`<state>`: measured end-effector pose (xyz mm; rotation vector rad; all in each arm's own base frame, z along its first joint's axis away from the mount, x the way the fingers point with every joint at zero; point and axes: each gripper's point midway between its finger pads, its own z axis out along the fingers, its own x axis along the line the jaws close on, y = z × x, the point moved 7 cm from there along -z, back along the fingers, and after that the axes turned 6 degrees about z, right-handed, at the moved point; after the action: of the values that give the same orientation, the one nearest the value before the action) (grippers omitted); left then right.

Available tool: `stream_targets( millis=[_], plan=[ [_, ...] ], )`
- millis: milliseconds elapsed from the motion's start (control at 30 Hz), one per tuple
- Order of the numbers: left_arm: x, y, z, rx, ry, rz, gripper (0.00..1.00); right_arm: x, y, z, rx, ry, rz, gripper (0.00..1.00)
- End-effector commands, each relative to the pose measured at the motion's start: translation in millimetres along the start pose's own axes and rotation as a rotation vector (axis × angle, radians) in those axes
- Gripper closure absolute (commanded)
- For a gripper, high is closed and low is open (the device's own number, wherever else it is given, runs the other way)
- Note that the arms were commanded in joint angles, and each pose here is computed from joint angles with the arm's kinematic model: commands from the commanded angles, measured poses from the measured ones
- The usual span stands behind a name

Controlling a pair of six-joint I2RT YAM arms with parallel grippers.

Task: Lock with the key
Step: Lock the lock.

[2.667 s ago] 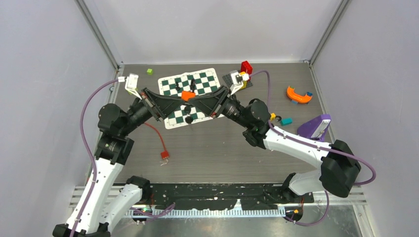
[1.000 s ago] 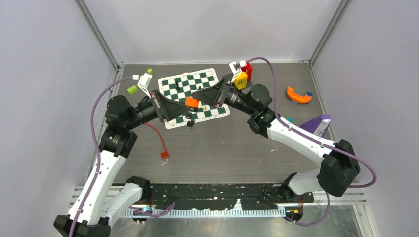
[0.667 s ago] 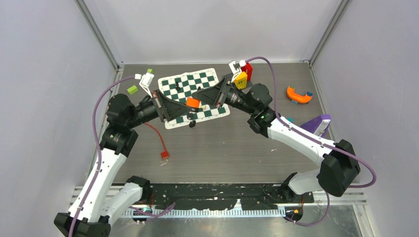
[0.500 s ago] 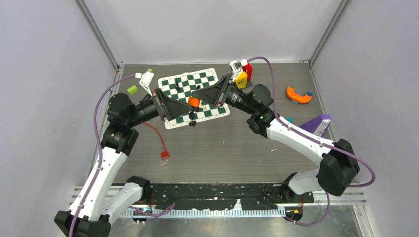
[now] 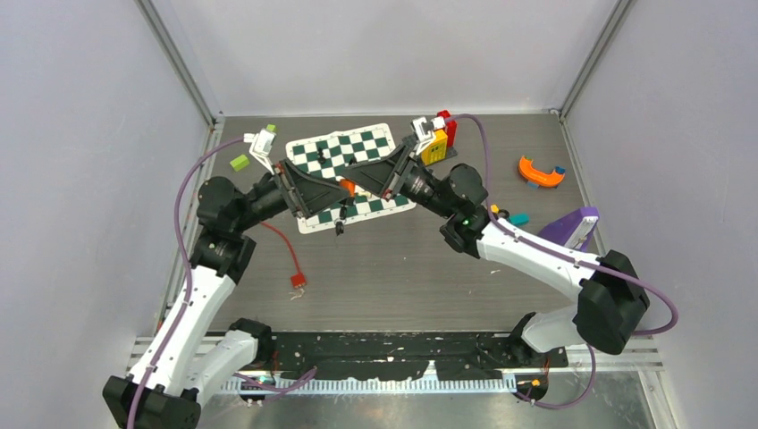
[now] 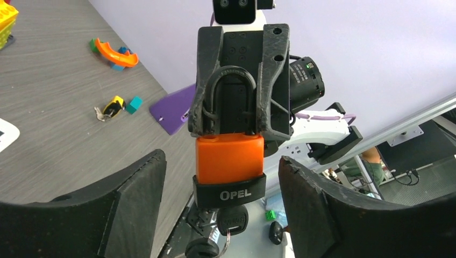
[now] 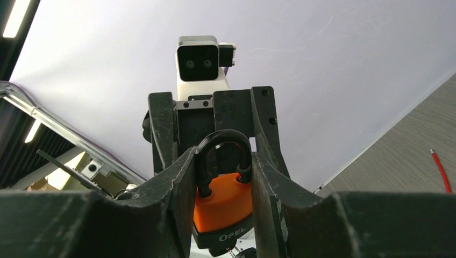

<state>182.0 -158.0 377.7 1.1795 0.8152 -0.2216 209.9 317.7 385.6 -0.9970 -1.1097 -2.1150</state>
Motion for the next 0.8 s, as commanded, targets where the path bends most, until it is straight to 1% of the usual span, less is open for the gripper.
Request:
stream_targets(
  millis=[0, 67, 133, 167, 233, 300, 367, 433, 633, 767],
  plan=[
    [-12, 5, -4, -0.051, -0.062, 0.119, 0.24, 20, 13, 3, -0.084, 0.051, -0.023, 0.95],
    [-11, 4, -5, -0.045, -0.060, 0.133, 0.23, 21, 14, 3, -0.089, 0.055, -0.028, 0.95],
    [-10, 3, -4, -0.039, -0.065, 0.103, 0.24, 22, 13, 2, -0.093, 0.095, -0.025, 0.95],
    [-9, 2, -2, -0.033, -0.070, 0.072, 0.25, 28, 15, 2, -0.105, 0.139, -0.031, 0.95],
    [-9, 1, 0, -0.022, -0.092, -0.016, 0.27, 30, 14, 3, -0.097, 0.175, -0.025, 0.95],
    [-17, 2, 3, -0.026, -0.158, -0.111, 0.29, 32, 13, 4, -0.096, 0.218, -0.025, 0.95],
    [-23, 2, 5, -0.015, -0.199, -0.150, 0.31, 34, 12, 3, -0.095, 0.263, -0.006, 0.95],
    [-21, 0, 5, -0.009, -0.181, -0.180, 0.33, 35, 11, 4, -0.088, 0.296, 0.000, 0.95],
    [-32, 3, 0, -0.029, -0.204, -0.185, 0.44, 32, 9, 5, -0.085, 0.324, 0.008, 0.95],
    [-32, 5, 1, -0.033, -0.208, -0.188, 0.48, 29, 7, 5, -0.078, 0.323, 0.001, 0.95]
  ],
)
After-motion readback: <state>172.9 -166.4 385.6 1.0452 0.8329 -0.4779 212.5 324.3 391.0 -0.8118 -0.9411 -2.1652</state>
